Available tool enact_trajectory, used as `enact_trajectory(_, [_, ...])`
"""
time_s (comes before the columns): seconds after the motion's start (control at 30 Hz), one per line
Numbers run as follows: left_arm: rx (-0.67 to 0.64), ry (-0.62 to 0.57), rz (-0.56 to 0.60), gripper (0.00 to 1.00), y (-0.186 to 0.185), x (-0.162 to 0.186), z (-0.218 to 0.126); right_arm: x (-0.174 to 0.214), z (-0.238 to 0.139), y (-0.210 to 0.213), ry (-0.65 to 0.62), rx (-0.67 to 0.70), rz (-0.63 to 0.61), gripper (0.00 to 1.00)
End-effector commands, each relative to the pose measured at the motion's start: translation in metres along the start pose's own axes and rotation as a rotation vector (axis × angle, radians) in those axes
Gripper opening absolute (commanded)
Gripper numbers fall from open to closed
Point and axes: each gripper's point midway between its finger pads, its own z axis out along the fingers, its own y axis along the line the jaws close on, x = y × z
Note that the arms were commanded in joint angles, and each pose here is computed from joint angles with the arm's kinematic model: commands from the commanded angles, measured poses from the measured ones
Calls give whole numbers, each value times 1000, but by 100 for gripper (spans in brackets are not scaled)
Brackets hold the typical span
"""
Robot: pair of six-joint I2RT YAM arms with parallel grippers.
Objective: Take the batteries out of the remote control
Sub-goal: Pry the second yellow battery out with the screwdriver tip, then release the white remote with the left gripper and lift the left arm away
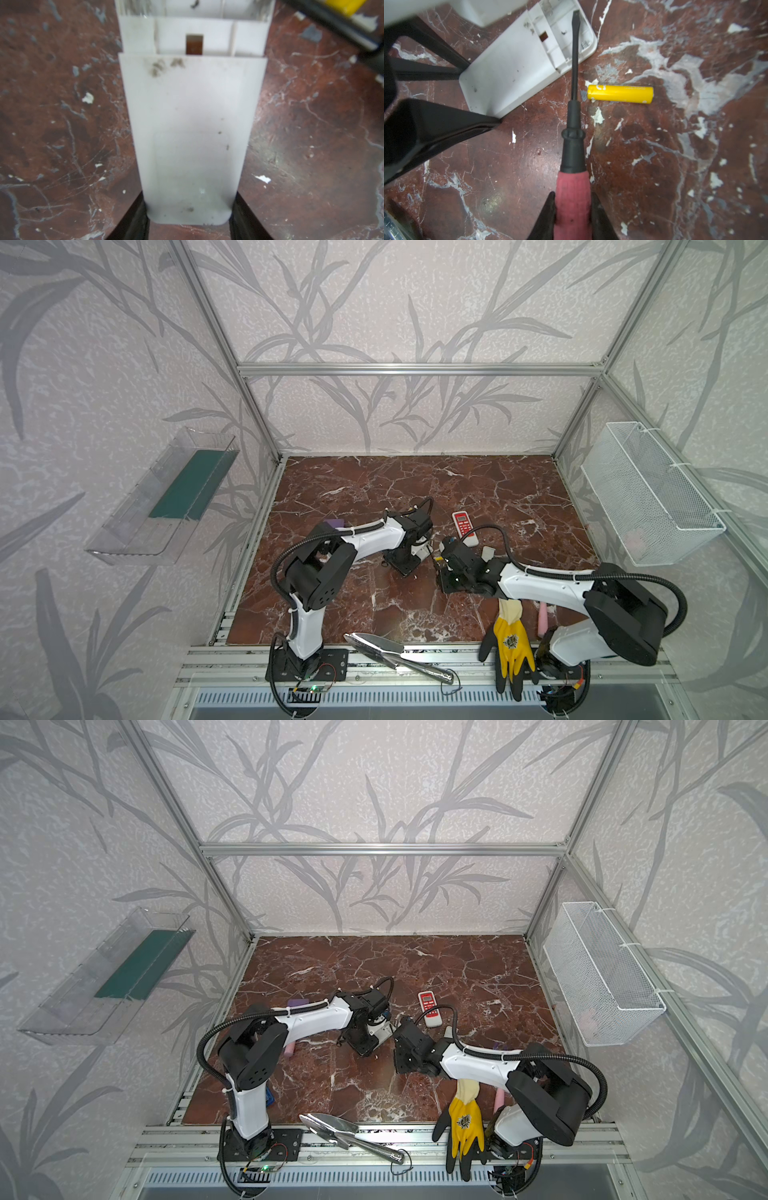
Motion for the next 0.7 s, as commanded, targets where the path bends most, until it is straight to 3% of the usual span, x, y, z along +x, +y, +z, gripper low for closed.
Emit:
enact_trajectory(0.0, [-15, 102, -6, 47, 1, 21, 13, -1, -6, -2, -20, -3, -1, 0])
enact_trajectory(0.2, [-26, 26, -44, 66, 17, 5, -7, -25, -27, 0, -130, 8, -84, 0])
enact_trajectory(0.23, [-30, -4, -55, 74, 22, -1, -16, -28, -29, -1, -142, 20, -93, 0])
enact_trajectory(0.27, [-34, -40, -66, 96, 27, -8, -27, -31, -30, -3, -147, 26, -100, 0])
enact_trajectory(0.3, [-36, -76, -83, 99, 34, -15, -39, -32, -30, -5, -145, 32, -100, 0])
enact_trajectory(0.5, [-33, -365, -269, 100, 97, -65, -114, -40, -28, -13, -154, 37, -100, 0])
enact_trajectory(0.67, [-63, -425, -358, 100, 152, -93, -115, -43, -23, -16, -150, 33, -104, 0])
